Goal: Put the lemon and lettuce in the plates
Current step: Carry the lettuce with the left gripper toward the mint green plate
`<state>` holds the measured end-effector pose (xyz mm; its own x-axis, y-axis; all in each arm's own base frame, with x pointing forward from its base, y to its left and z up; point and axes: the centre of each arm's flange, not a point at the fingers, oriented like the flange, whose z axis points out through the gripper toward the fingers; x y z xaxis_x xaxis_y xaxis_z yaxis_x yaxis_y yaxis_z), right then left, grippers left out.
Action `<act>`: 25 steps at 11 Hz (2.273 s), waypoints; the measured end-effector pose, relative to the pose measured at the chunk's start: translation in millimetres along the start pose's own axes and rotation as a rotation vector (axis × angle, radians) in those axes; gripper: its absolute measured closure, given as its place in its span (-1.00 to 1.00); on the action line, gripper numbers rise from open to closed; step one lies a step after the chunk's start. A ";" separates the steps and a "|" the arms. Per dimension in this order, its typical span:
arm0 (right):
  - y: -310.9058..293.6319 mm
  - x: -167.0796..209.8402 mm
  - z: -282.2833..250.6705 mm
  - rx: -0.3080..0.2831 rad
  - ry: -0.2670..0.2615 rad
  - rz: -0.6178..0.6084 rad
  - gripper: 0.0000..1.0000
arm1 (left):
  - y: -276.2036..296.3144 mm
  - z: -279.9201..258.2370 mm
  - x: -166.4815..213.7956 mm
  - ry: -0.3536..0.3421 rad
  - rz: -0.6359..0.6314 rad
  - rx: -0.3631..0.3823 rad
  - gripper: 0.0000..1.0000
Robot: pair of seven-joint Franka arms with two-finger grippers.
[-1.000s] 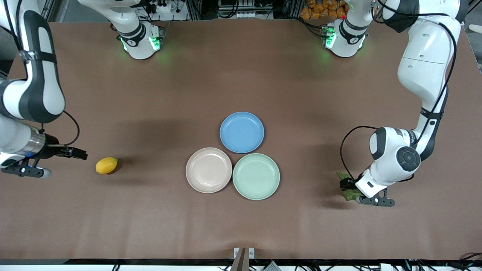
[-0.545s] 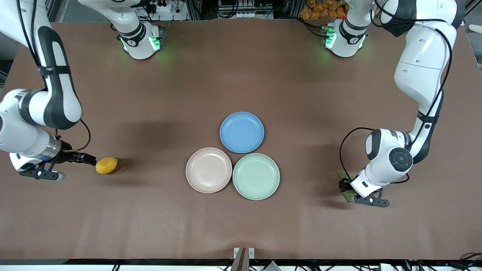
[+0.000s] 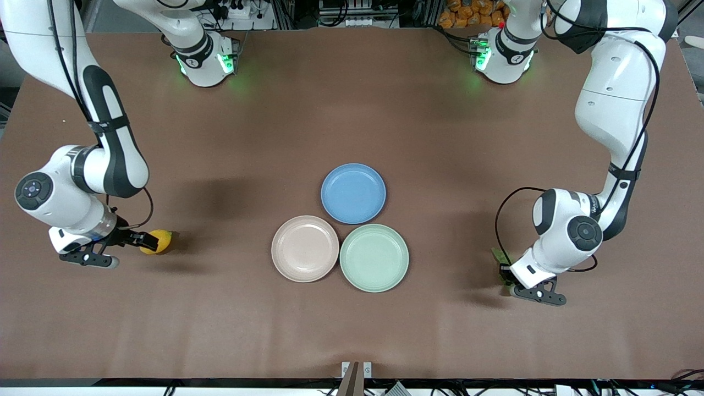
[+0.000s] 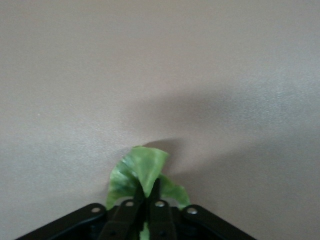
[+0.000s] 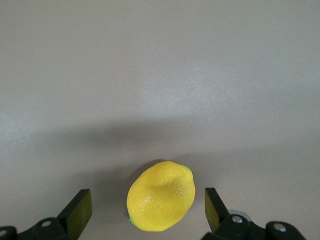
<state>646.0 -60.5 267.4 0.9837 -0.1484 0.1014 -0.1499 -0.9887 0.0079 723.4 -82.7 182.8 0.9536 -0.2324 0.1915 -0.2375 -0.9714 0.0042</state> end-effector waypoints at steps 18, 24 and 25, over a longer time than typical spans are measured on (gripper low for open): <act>19.4 -18.5 79.5 0.028 -0.007 -0.009 -1.00 | 196.9 -100.9 45.0 0.018 -0.127 -0.117 0.96; 20.3 -19.4 83.4 0.032 -0.008 0.001 -1.00 | 293.6 -105.0 25.1 -0.010 -0.264 -0.138 0.96; 20.3 -19.6 84.4 0.031 -0.005 0.002 -1.00 | 310.8 -105.0 19.6 -0.017 -0.283 -0.139 0.96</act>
<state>632.1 -79.6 181.7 0.9839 -0.1503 0.0968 -0.1487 -0.9886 -0.0234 648.9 -383.9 290.9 0.9881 0.0448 0.1471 0.0164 -0.9818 0.1892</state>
